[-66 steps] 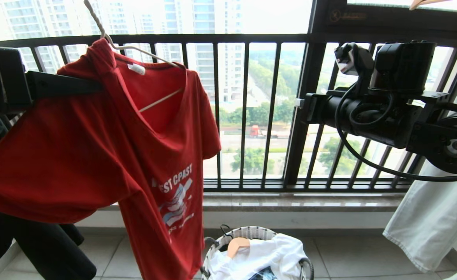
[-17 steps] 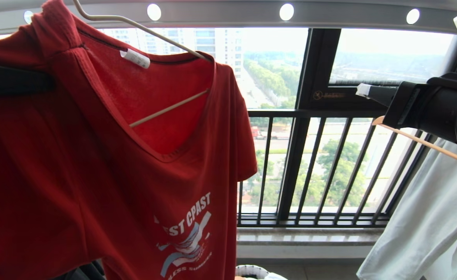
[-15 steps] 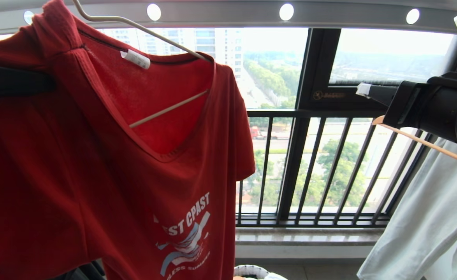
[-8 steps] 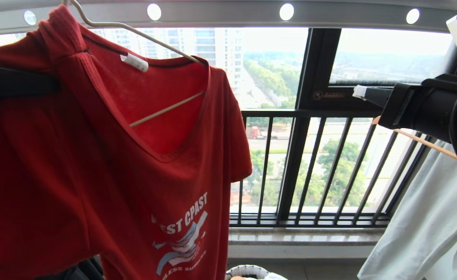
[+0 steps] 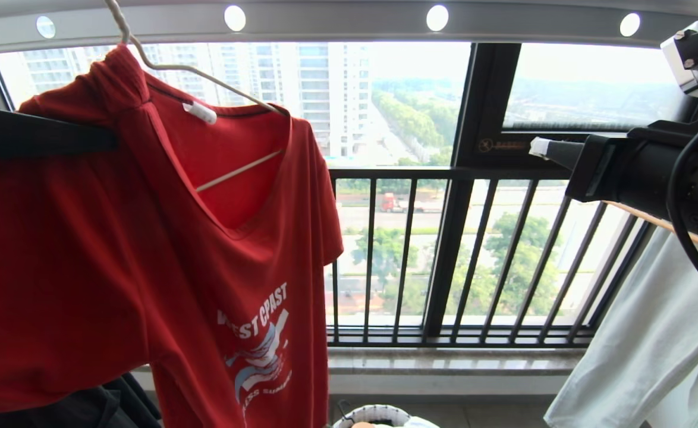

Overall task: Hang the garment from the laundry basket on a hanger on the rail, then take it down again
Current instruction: Hang the clothes rack on the clothesline

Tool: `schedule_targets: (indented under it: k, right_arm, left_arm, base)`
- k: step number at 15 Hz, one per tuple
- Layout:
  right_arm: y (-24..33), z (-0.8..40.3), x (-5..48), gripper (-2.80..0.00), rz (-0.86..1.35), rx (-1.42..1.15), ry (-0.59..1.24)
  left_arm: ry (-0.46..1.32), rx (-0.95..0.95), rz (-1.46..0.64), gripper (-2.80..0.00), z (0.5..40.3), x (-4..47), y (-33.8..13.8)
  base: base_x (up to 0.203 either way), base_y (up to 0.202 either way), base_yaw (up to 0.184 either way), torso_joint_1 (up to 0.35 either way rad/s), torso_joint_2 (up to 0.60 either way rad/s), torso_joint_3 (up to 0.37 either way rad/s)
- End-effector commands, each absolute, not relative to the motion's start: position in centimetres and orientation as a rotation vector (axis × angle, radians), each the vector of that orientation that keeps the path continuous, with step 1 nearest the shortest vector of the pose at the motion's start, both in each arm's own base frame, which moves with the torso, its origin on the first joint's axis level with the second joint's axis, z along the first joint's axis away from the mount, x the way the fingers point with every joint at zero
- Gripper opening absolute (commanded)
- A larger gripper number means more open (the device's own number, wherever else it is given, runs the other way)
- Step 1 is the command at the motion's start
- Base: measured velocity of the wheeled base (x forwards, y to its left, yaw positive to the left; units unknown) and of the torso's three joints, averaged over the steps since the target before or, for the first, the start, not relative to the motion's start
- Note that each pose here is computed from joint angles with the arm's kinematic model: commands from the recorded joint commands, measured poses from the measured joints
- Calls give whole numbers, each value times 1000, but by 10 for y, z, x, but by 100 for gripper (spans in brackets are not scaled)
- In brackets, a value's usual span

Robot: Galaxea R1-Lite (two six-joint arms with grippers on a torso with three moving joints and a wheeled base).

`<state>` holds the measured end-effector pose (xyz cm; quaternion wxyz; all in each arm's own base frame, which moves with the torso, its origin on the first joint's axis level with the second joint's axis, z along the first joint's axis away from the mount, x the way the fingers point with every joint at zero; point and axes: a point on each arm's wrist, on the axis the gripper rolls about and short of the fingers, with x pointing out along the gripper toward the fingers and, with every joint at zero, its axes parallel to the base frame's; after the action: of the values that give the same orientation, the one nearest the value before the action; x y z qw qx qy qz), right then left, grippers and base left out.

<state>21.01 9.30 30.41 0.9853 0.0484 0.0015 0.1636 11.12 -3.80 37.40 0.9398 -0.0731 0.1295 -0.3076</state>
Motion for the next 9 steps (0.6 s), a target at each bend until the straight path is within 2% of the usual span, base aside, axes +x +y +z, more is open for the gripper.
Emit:
schedule_targets:
  k: [1, 5, 9]
  right_arm:
    - [94, 303, 212, -280, 328, 97, 7]
    - [94, 302, 212, -280, 328, 96, 8]
    - [94, 302, 212, -280, 328, 96, 8]
  left_arm:
    - [299, -152, -622, -280, 370, 123, -41]
    - [357, -148, -589, -280, 361, 147, -47]
    - [289, -144, -562, -280, 354, 167, -51]
  base:
    - [0, 0, 0, 0, 0, 0]
    - [0, 0, 0, 0, 0, 0]
    - [0, 0, 0, 0, 0, 0]
